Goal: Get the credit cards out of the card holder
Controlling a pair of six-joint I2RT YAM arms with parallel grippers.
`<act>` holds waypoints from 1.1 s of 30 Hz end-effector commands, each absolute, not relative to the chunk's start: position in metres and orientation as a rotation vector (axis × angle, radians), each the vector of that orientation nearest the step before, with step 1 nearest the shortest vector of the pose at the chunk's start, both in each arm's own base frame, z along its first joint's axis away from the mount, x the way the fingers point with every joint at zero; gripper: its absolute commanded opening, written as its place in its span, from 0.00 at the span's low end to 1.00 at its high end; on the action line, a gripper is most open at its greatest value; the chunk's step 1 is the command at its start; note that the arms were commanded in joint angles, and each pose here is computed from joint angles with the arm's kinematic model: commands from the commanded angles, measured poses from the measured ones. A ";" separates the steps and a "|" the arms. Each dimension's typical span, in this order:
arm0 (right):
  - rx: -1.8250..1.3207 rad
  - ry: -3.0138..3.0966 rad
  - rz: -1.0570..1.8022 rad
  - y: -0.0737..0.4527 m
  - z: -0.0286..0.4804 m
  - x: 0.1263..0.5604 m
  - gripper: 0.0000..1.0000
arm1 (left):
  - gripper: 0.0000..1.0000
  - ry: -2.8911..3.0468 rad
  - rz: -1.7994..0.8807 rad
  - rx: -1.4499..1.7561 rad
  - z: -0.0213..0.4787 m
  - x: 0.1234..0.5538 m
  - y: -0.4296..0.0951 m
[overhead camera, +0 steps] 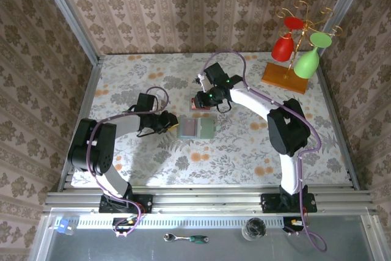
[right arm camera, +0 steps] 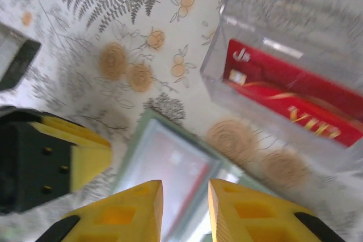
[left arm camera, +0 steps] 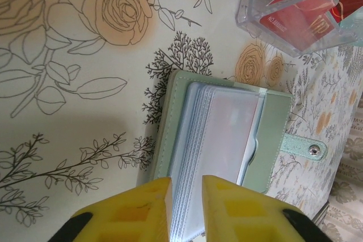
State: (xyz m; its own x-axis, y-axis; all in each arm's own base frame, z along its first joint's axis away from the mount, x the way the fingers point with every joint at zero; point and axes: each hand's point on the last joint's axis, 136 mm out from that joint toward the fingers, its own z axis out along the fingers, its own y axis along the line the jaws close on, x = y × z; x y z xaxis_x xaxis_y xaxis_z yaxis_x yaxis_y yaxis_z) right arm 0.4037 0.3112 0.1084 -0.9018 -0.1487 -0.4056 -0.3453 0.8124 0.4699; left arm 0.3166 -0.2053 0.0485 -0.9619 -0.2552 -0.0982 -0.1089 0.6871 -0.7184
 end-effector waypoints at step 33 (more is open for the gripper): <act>0.044 2.874 1.197 0.357 0.059 0.349 0.37 | 0.03 2.843 -1.072 -0.272 0.015 0.305 -0.206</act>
State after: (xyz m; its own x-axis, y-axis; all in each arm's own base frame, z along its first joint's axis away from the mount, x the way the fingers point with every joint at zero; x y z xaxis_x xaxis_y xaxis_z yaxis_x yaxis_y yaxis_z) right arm 0.3614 0.3575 0.0786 -0.9957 0.0461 -0.0805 -0.0268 0.6873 0.7259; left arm 0.3062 -0.2098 0.0232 -0.9770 -0.2100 -0.0371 -0.1280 0.7168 -0.6854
